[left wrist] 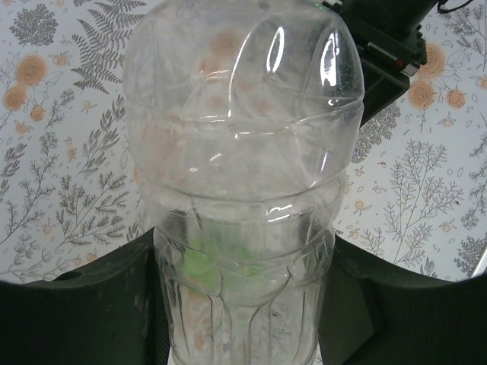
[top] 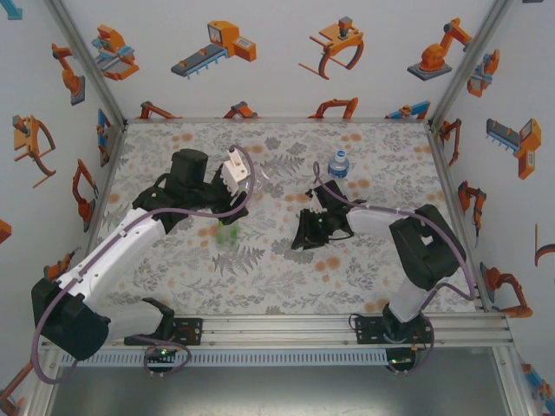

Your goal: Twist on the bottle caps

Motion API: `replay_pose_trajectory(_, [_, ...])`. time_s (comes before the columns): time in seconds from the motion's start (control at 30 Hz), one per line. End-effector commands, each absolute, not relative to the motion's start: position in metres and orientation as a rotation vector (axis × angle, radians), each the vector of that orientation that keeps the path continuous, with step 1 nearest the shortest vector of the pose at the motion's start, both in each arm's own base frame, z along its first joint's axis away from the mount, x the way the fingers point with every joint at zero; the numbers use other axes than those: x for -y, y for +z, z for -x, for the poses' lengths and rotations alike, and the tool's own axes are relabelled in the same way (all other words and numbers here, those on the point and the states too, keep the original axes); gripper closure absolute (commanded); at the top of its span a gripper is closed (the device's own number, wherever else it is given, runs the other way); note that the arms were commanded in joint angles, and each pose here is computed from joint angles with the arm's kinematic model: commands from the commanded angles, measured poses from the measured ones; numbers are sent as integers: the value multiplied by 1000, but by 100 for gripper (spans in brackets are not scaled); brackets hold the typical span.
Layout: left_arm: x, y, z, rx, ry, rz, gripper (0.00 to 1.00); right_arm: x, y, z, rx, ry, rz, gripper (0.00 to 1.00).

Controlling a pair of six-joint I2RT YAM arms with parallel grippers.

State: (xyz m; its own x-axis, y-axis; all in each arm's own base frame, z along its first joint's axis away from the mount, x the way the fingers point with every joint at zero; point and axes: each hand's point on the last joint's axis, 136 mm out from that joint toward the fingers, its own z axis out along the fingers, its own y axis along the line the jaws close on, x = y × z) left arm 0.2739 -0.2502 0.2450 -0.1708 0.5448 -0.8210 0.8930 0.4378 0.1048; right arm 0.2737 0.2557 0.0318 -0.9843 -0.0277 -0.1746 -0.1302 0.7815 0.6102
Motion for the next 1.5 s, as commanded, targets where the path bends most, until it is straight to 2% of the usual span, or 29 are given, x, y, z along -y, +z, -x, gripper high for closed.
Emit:
replay_pose_trajectory(0.0, [254, 258, -274, -1827, -554, -1211, 77, -234, 28, -269, -2846, 912, 54, 65])
replay_pose_trajectory(0.27, [255, 258, -274, -1826, -556, -1216, 77, -213, 43, -272, -2868, 643, 146, 59])
replay_pose_trajectory(0.5, [254, 257, -275, -1831, -549, -1215, 77, -231, 67, -276, -2758, 394, 402, 58])
replay_pose_trajectory(0.77, [254, 258, -275, -1830, -549, -1215, 77, -267, 72, -270, -2601, 357, 714, 56])
replay_pose_trajectory(1.47, [254, 256, -275, -1837, -544, -1218, 76, -275, 44, -273, -2615, 345, 775, 56])
